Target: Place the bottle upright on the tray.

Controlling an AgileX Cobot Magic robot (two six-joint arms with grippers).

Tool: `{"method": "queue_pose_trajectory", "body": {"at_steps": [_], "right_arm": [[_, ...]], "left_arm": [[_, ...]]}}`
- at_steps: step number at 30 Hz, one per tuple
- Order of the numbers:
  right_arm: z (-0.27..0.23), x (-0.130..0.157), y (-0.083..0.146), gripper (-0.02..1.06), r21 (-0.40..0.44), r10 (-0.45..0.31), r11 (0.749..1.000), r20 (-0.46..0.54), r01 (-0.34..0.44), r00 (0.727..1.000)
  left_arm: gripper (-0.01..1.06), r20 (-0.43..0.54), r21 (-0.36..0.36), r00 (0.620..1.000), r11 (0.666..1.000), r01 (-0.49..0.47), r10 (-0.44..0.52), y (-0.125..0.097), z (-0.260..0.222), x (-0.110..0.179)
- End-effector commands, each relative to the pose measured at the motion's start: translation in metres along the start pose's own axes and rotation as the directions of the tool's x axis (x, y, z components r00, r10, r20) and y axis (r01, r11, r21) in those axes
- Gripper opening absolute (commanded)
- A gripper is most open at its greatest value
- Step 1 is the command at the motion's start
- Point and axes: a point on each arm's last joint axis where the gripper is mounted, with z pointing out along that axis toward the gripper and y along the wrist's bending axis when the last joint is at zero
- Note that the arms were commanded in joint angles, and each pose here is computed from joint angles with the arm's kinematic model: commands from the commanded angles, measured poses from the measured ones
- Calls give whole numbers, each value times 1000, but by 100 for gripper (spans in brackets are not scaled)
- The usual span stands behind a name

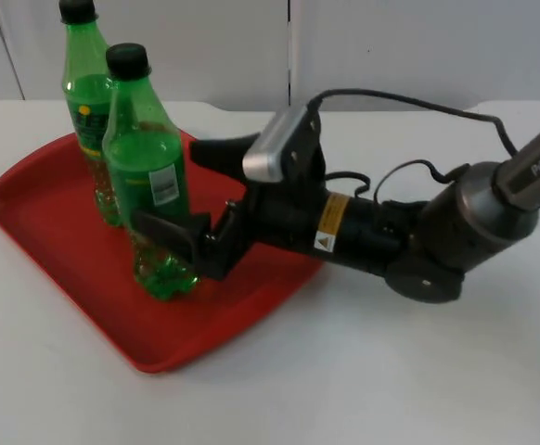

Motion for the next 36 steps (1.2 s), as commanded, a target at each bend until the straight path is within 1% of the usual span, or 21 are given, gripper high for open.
{"method": "queue_pose_trajectory", "body": {"at_steps": [1,9,13,14,15,17,20,21,22,24,26,27,28,29,30,31,32,33,34,36], "right_arm": [[-5,-7,4,105,-14,-9,1000,3,9,1000],[-25,-10,18,105,-17,-4,1000,-53,3,999],[-39,-24,27,105,-5,-55,998,-73,55,996],[-43,-30,30,105,-5,-59,998,-76,59,995],[-43,-30,30,105,-5,-59,998,-76,59,995],[-49,-35,32,105,9,-63,998,-168,66,984],[-61,-46,34,105,35,-73,996,-303,88,950],[-61,-46,34,105,35,-73,996,-303,88,950],[-65,-49,35,105,43,-75,995,-344,95,936],[-71,-58,34,105,74,-63,992,-434,106,899],[-77,-68,33,105,112,-37,988,-503,107,863],[-77,-68,33,105,112,-37,988,-503,107,863],[-80,-74,32,105,143,-7,985,-532,98,847],[-84,-84,29,105,197,46,977,-568,82,822],[-85,-86,29,105,216,68,974,-571,69,818],[-89,-96,27,105,272,122,961,-587,53,800],[-89,-96,27,105,272,122,961,-587,53,800],[-90,-99,26,105,291,139,956,-592,49,794],[-94,-105,25,105,323,165,945,-603,50,780],[-101,-121,23,105,403,236,914,-608,39,758]], "left_arm": [[105,1,4,1000,1000,-4,4,0,1,1],[105,1,4,1000,1000,-4,4,0,1,1],[105,1,4,1000,1000,-4,4,0,1,1],[105,1,4,1000,1000,-4,4,0,1,1],[105,1,4,1000,1000,-4,4,0,1,1],[105,1,4,1000,1000,-4,4,0,1,1],[105,1,4,1000,1000,-4,4,0,1,1],[105,1,4,1000,1000,-4,4,0,1,1],[105,1,4,1000,1000,-4,4,0,1,1],[105,1,4,1000,1000,-4,4,0,1,1],[105,1,4,1000,1000,-6,6,0,1,1],[105,1,4,1000,1000,-6,6,0,1,1],[105,1,4,1000,1000,-6,6,0,1,1],[105,1,4,1000,1000,-6,6,0,1,1],[105,1,4,1000,1000,-6,6,0,1,1],[105,1,4,1000,1000,-6,6,0,1,1],[105,1,4,1000,1000,-6,6,0,1,1],[105,1,4,1000,1000,-6,6,0,1,1],[105,1,4,1000,1000,-6,6,0,1,1],[105,1,4,1000,1000,-6,6,0,1,1]]}}
